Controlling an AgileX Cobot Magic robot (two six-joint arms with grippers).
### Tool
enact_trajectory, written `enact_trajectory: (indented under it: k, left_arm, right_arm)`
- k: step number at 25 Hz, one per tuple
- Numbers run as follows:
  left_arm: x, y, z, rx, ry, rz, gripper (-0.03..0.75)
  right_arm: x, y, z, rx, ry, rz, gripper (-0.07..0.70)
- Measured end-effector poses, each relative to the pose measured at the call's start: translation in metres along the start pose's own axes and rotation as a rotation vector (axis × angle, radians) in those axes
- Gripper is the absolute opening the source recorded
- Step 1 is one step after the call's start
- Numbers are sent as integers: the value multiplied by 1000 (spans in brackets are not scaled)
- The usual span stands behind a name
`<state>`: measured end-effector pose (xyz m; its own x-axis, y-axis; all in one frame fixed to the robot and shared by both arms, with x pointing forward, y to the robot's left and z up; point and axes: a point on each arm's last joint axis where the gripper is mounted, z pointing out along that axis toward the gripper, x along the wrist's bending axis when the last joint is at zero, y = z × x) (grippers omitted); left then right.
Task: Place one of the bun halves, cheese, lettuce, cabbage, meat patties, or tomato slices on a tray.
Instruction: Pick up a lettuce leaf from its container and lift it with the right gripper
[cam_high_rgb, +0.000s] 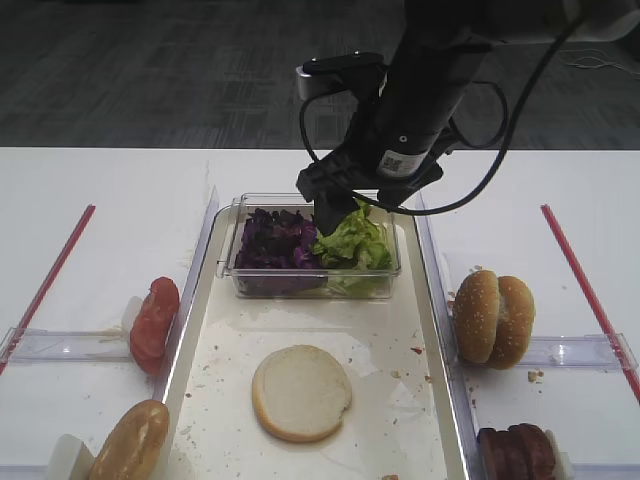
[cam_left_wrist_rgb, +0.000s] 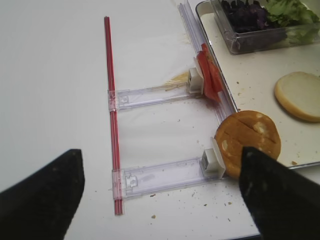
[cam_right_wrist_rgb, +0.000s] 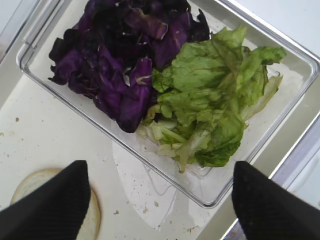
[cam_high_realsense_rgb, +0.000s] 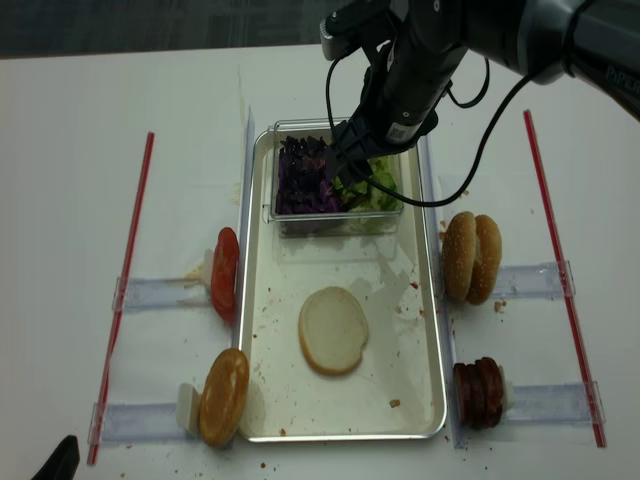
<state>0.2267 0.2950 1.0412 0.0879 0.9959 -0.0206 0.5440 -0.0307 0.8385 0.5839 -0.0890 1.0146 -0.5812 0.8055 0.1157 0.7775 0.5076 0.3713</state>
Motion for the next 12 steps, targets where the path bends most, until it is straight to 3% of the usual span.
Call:
enact_trajectory:
  k: [12]
  left_arm:
    - [0,0,0,0,0,0,615]
  right_arm:
    - [-7,17,32,32,-5,14,588]
